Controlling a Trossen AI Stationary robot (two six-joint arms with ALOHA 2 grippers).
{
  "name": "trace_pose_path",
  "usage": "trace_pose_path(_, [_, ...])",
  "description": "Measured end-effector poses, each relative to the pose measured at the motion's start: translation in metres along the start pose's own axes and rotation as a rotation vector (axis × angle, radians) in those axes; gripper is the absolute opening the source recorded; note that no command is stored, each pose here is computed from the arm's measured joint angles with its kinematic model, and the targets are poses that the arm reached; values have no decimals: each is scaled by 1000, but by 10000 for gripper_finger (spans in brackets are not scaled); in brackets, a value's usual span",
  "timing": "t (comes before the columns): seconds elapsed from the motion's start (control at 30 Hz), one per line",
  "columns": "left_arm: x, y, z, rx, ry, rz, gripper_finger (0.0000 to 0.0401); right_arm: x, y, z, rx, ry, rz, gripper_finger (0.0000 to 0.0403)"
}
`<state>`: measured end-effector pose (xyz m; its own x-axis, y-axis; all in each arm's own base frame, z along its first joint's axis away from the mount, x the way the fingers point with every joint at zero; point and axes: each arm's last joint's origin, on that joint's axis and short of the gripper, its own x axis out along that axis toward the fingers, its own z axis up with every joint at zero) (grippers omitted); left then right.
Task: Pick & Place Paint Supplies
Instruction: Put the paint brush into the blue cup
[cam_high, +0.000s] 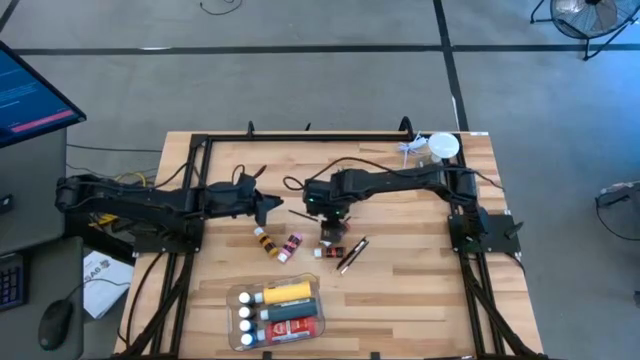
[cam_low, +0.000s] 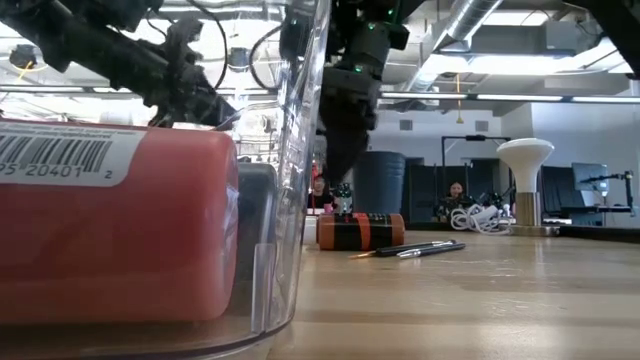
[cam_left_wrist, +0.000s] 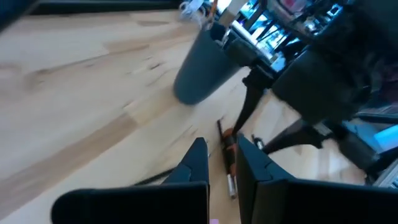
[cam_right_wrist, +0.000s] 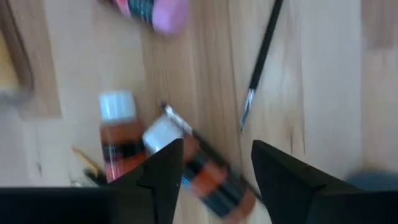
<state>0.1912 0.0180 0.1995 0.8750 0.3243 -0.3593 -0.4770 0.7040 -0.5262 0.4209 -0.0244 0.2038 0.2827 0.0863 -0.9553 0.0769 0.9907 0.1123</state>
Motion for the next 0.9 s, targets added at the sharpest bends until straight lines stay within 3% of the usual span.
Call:
trace_pose_path(0.27, [1,-3,1,-4,-21,-12,1,11,-4,5,-14,-30,-24,198])
trace_pose_path(0.63, [1,-4,2,-5,-35,-22,1,11,-3,6,-24,-31,-45,166])
trace_pose_path(0.9, [1,-4,2,-2,-37,-24,1,12,9,5,-157,-21,-47,174])
